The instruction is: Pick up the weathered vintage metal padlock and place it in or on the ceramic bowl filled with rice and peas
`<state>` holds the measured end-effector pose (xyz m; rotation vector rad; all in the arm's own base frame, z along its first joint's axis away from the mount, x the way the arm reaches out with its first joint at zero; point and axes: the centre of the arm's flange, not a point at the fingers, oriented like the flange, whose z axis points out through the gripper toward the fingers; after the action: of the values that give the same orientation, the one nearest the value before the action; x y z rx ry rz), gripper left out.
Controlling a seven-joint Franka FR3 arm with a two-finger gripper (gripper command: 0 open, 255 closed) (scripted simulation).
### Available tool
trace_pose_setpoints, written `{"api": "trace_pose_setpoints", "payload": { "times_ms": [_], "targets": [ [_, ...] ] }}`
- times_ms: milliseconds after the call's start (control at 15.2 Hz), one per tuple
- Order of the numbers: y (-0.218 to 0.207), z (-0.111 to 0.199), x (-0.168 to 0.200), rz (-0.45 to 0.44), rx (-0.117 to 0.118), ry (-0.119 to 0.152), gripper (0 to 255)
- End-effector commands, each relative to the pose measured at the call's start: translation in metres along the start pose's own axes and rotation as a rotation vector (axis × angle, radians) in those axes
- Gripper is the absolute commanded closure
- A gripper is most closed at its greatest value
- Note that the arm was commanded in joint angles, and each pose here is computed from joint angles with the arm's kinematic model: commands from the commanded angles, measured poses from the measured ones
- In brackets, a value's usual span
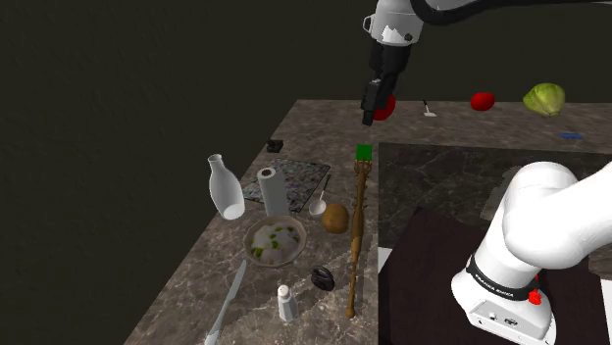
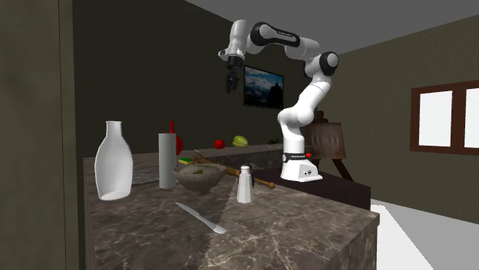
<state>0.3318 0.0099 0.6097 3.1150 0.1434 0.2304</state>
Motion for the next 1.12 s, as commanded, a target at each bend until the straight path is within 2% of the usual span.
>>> {"api": "trace_pose_setpoints", "payload": {
  "times_ms": [0,1056],
  "targets": [
    [0.000,0.000,0.000,0.000,0.000,0.000,0],
    [-0.164,0.149,-0.020,0.024,-0.099,-0.020,0]
  ]
}}
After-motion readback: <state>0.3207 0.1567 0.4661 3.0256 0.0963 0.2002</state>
